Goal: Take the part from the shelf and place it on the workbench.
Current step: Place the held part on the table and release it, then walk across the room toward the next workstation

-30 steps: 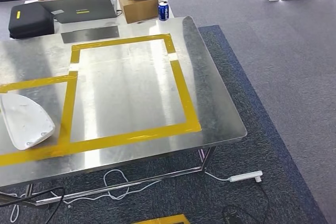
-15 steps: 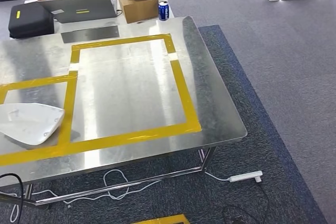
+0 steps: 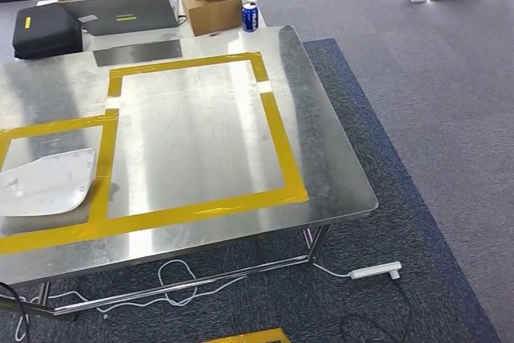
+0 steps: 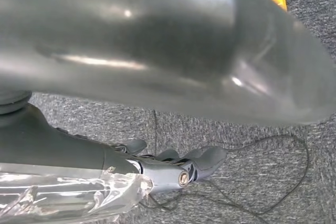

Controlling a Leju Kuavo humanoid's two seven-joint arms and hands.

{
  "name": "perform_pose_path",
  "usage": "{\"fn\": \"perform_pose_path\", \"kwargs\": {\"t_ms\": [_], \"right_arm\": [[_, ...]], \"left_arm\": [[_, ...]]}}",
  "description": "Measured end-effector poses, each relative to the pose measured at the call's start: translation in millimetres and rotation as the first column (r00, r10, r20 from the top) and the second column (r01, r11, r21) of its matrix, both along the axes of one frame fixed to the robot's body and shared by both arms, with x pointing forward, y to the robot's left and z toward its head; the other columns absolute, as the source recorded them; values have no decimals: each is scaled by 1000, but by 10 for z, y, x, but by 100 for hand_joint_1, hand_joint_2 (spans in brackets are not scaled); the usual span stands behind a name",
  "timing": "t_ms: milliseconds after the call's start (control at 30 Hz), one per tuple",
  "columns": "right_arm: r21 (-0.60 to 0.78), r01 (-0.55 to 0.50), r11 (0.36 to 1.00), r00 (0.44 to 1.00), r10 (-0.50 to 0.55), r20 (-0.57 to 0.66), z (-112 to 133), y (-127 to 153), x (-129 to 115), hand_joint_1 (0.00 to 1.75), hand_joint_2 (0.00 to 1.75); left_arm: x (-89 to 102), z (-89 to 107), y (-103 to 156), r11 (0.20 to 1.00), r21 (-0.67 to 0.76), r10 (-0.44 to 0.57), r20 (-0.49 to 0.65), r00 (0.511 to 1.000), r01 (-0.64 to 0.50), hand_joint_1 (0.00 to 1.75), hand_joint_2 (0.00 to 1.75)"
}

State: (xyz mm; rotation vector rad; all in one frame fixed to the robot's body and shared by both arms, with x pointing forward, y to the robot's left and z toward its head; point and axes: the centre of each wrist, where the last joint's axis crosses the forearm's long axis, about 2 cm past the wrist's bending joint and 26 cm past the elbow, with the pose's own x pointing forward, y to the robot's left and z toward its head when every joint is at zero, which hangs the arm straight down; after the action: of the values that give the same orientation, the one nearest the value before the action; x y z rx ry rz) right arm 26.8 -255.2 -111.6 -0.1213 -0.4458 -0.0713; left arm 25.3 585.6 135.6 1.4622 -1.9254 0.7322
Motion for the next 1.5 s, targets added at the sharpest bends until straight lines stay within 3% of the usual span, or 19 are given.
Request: {"fn": "perform_pose_path", "kwargs": {"t_ms": [200,667,867,1000,1100,1200,1367,1500], "right_arm": [[3,50,999,999,-50,4,-2,-7,-24,0,0],[5,90,996,996,-90,6,-5,-12,-46,0,0],[12,145,989,989,-145,0,-4,26,-81,0,0],[8,178,984,984,-178,-15,-6,34,-118,0,0],[6,198,980,980,-197,-21,-8,27,-150,0,0],[9,210,978,978,-210,-14,-7,34,-142,0,0],[21,218,976,976,-218,-16,-1,82,-116,0,0],[21,216,976,976,-215,-28,1,100,-103,0,0]], "left_arm": [[-95,-209,-143,992,-48,107,-143,984,-115,0,0],[-139,-458,-299,976,-125,150,-203,968,-178,0,0],[-185,-1100,-601,878,-331,237,-327,915,-346,0,0],[-193,-1508,-915,791,-449,213,-434,875,-415,0,0],[-201,-1756,-1165,741,-491,144,-550,823,-458,0,0],[-201,-2000,-1461,713,-541,-45,-670,741,-446,0,0],[-170,-2281,-2012,610,-730,-395,-617,680,-308,0,0],[-125,-2401,-2442,524,-821,-637,-554,535,-226,0,0]]}}
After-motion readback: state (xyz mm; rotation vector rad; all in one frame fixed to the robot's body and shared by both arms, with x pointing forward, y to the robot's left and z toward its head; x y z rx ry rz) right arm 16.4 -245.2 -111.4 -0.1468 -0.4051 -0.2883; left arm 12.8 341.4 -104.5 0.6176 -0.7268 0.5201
